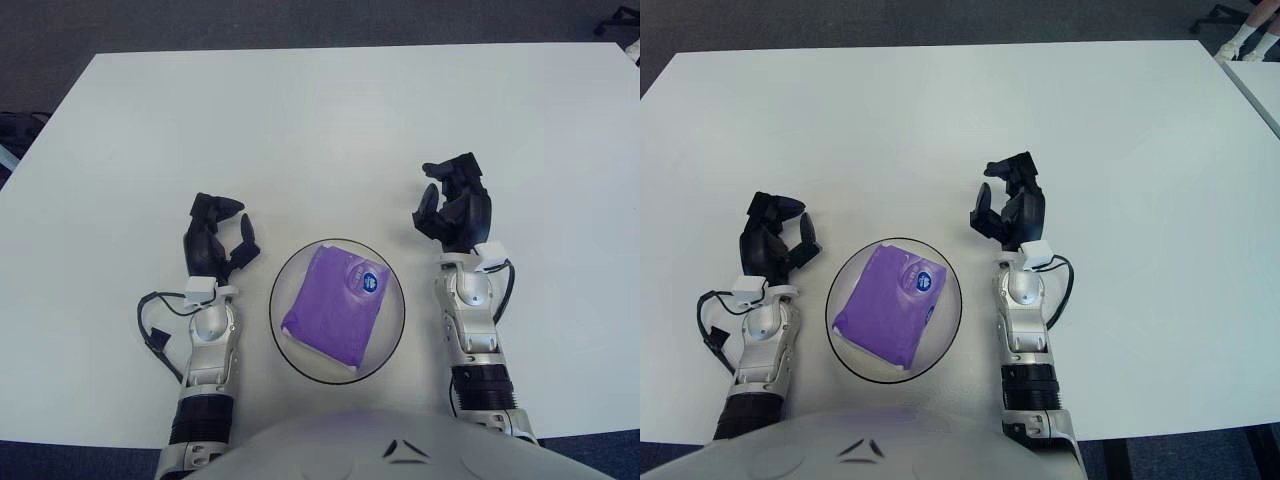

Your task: Put the tissue paper into the plate.

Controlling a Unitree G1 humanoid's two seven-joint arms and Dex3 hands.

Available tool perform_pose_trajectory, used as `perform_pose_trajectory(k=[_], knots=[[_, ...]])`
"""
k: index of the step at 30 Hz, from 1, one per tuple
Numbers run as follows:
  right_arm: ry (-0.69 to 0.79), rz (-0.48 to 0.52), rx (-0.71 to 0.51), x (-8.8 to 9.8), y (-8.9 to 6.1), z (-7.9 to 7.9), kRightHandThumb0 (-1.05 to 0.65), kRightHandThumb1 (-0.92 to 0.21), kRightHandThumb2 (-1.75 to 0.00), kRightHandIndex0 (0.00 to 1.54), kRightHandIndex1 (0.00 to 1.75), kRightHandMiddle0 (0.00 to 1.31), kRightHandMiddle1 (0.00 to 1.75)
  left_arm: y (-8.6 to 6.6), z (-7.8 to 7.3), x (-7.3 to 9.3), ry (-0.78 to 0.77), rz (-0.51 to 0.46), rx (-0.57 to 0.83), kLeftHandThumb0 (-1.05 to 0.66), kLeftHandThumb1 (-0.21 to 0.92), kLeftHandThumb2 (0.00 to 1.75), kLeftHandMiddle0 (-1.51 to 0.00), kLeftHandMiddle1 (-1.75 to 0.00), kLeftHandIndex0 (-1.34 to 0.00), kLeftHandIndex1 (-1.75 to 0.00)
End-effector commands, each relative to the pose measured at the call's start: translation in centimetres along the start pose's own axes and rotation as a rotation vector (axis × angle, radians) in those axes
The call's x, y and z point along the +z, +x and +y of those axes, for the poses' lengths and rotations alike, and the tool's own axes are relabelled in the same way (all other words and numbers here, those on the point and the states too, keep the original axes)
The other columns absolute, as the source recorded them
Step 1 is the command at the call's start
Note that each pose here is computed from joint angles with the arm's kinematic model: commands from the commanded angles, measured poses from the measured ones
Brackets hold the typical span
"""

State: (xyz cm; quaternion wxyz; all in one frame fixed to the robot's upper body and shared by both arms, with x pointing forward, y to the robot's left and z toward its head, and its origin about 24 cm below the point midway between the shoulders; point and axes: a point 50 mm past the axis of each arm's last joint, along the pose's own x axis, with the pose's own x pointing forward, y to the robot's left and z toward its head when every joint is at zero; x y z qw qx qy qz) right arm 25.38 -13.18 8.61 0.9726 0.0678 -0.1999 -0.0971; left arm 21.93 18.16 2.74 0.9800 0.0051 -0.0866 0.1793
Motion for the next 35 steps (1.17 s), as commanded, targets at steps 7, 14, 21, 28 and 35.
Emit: perform_pose_trajectory(k=[7, 14, 21, 28, 35], knots=[[0.021, 0.126, -0.118, -2.3, -1.9, 0.1, -0.42, -0.52, -1.07, 0.72, 1.67, 0.45, 1.75, -3.2, 1.0, -4.2, 0.083, 0.223, -0.001, -0.42, 0.52, 1.07, -0.76, -1.75, -0.45, -1.75], [0.024, 0.182, -0.137, -3.7, -2.7, -0.6, -0.42, -0.52, -1.07, 0.69, 1.72, 0.45, 1.75, -3.2, 1.1, -4.3, 0.089, 0.223, -0.001, -0.42, 0.52, 1.07, -0.77, -1.75, -0.45, -1.75], [0.014, 0.214, -0.153, -4.3, -3.1, -0.8, -0.42, -0.53, -1.05, 0.67, 1.74, 0.44, 1.75, -3.2, 1.2, -4.2, 0.090, 0.217, -0.002, -0.42, 0.51, 1.09, -0.77, -1.75, -0.46, -1.75], [0.025, 0.251, -0.163, -5.1, -3.7, -1.1, -0.42, -0.54, -1.04, 0.68, 1.74, 0.44, 1.75, -3.3, 1.2, -4.2, 0.095, 0.216, 0.000, -0.42, 0.50, 1.09, -0.78, -1.75, -0.46, -1.75], [0.014, 0.282, -0.155, -5.9, -4.2, -1.5, -0.42, -0.54, -1.04, 0.68, 1.71, 0.44, 1.75, -3.3, 1.3, -4.1, 0.101, 0.217, -0.004, -0.42, 0.50, 1.10, -0.79, -1.75, -0.47, -1.75]])
